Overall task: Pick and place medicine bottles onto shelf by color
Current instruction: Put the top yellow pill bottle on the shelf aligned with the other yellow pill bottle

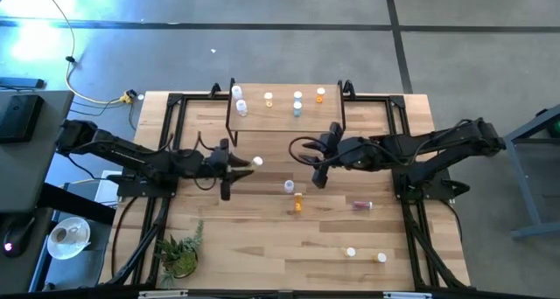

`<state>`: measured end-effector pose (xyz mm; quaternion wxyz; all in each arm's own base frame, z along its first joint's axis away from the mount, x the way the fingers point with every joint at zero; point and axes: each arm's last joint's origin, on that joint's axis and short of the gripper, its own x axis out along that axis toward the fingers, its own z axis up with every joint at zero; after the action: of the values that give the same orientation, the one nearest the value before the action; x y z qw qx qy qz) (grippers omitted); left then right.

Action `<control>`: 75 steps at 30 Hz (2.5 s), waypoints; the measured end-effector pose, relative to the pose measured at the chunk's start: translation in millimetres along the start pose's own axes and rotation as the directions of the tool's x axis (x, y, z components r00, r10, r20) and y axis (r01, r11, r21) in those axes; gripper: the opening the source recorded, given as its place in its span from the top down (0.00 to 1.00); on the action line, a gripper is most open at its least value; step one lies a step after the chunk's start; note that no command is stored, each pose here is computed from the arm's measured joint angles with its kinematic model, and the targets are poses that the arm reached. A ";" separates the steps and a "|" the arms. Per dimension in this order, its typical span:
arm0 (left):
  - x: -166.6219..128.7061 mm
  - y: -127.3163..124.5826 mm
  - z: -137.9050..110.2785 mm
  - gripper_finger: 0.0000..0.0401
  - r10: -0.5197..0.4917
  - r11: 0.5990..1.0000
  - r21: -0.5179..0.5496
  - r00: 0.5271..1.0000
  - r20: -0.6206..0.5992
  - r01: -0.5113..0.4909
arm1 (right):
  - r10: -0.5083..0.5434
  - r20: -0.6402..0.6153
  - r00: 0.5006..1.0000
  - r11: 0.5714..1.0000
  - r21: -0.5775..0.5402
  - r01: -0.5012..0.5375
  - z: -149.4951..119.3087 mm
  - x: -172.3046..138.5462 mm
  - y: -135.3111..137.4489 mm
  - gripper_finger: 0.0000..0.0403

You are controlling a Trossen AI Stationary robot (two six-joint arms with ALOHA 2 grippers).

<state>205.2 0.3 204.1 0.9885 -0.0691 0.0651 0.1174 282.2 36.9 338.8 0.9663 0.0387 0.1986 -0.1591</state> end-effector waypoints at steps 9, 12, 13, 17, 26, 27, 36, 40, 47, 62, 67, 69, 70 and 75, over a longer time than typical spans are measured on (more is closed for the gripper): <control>-0.1 5.9 11.7 0.77 0.009 0.993 0.111 0.991 0.137 -0.024 | -0.022 0.090 0.996 1.000 -0.004 0.022 9.7 14.4 -7.4 0.63; 0.3 8.9 13.5 0.77 0.021 0.988 0.149 0.988 0.152 -0.044 | 0.018 0.113 0.993 1.000 0.003 -0.018 13.2 19.4 -11.1 0.63; 0.5 10.2 13.8 0.77 0.028 0.987 0.155 0.988 0.154 -0.052 | 0.039 0.132 0.990 0.999 0.002 -0.040 15.5 22.1 -12.3 0.63; 1.3 14.4 14.4 0.77 0.043 0.983 0.168 0.987 0.156 -0.070 | 0.120 0.189 0.975 0.993 -0.024 -0.118 22.2 30.1 -17.2 0.63; 2.1 20.2 16.3 0.77 0.043 0.983 0.167 0.985 0.167 -0.072 | 0.233 0.246 0.941 0.961 -0.203 -0.185 28.7 42.1 -27.3 0.59; 2.0 20.9 17.5 0.77 0.046 0.983 0.169 0.983 0.178 -0.077 | 0.249 0.251 0.936 0.953 -0.237 -0.190 29.3 42.8 -27.9 0.59; 1.5 25.9 24.7 0.77 0.017 0.978 0.199 0.970 0.241 -0.067 | 0.342 0.316 0.885 0.912 -0.339 -0.231 30.4 63.3 -28.4 0.59; 1.8 26.0 24.9 0.77 -0.006 0.978 0.205 0.970 0.242 -0.045 | 0.339 0.335 0.879 0.915 -0.334 -0.225 27.0 76.5 -26.7 0.59; 2.0 26.0 24.4 0.77 -0.007 0.976 0.213 0.972 0.237 -0.045 | 0.340 0.366 0.866 0.918 -0.331 -0.220 17.8 100.7 -21.4 0.59; 1.9 25.7 24.5 0.77 -0.017 0.976 0.215 0.971 0.237 -0.036 | 0.347 0.395 0.850 0.930 -0.264 -0.257 13.4 114.5 -23.0 0.59; 1.9 25.7 24.4 0.77 -0.017 0.976 0.215 0.971 0.237 -0.036 | 0.355 0.401 0.845 0.927 -0.267 -0.263 13.8 113.9 -21.7 0.59; 2.0 25.7 24.6 0.77 -0.017 0.976 0.215 0.971 0.237 -0.036 | 0.355 0.404 0.843 0.927 -0.267 -0.262 14.0 114.0 -21.7 0.59; 2.0 25.7 24.6 0.77 -0.017 0.976 0.215 0.971 0.237 -0.036 | 0.355 0.409 0.840 0.927 -0.268 -0.262 13.5 115.5 -21.4 0.59; 2.0 25.7 24.4 0.77 -0.016 0.976 0.215 0.972 0.236 -0.036 | 0.378 0.426 0.822 0.921 -0.259 -0.290 7.3 126.9 -18.5 0.59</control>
<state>203.7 29.3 224.7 0.9902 0.0543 -0.0402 0.1219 389.4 -18.7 295.1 0.9974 -0.0551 -0.0365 0.0275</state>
